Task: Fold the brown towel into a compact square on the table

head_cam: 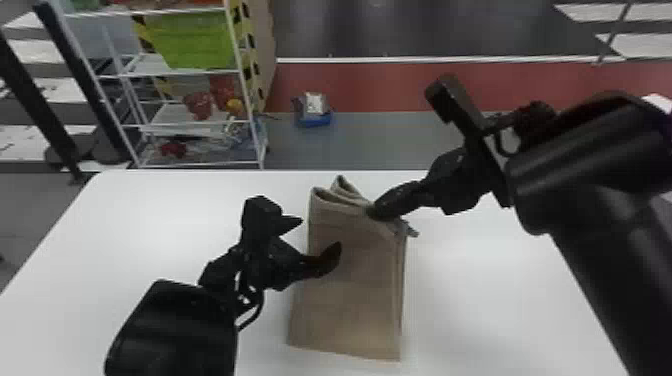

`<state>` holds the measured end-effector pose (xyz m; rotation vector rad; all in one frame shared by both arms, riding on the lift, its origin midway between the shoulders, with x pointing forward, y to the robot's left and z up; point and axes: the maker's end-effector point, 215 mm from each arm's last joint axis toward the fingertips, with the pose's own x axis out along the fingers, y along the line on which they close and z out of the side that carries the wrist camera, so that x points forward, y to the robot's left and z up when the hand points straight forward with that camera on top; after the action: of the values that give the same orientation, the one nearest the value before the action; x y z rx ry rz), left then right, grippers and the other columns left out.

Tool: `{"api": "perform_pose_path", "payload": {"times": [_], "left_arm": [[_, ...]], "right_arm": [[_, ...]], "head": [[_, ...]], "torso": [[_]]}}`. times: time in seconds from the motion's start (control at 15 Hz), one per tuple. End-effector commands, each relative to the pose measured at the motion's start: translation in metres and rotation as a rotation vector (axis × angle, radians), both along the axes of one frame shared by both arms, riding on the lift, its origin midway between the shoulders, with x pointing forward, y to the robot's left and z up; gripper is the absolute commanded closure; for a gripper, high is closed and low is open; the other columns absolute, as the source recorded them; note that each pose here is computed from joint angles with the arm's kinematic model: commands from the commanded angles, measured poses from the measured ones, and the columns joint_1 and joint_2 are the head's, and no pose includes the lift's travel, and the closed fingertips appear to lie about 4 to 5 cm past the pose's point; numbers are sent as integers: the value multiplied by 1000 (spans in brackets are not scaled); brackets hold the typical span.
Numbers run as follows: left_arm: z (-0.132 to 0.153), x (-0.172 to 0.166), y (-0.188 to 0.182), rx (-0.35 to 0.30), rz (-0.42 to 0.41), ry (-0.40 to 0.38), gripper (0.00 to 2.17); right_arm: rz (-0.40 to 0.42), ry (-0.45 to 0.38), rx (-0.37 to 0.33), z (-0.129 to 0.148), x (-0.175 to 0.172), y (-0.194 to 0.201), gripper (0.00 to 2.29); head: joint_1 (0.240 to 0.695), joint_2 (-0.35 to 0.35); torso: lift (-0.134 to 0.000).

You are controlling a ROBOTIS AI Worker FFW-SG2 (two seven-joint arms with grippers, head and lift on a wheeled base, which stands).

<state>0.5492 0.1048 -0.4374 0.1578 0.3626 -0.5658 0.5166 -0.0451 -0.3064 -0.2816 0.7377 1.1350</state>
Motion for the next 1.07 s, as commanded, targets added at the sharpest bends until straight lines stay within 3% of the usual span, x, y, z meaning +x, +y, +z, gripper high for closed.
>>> {"api": "perform_pose_path", "payload": {"times": [0.0, 0.27, 0.6, 0.73, 1.0], "left_arm": [[-8, 5, 15, 4, 27, 8, 144], [-10, 20, 21, 20, 62, -29, 144], [-28, 21, 26, 161, 65, -32, 144], [-28, 22, 28, 165, 72, -34, 144], [-27, 21, 37, 161, 90, -35, 144]], "right_arm": [[8, 3, 3, 1, -1, 1, 1328], [7, 10, 5, -1, -4, 2, 1328], [25, 16, 34, 7, -15, 9, 1328], [32, 27, 39, 10, -25, 8, 1328], [70, 69, -15, -17, -59, 5, 1328]], "head": [[695, 60], [695, 85], [695, 89], [695, 95], [695, 101]], "torso": [[-124], [-124], [-124], [-124], [-124]]}}
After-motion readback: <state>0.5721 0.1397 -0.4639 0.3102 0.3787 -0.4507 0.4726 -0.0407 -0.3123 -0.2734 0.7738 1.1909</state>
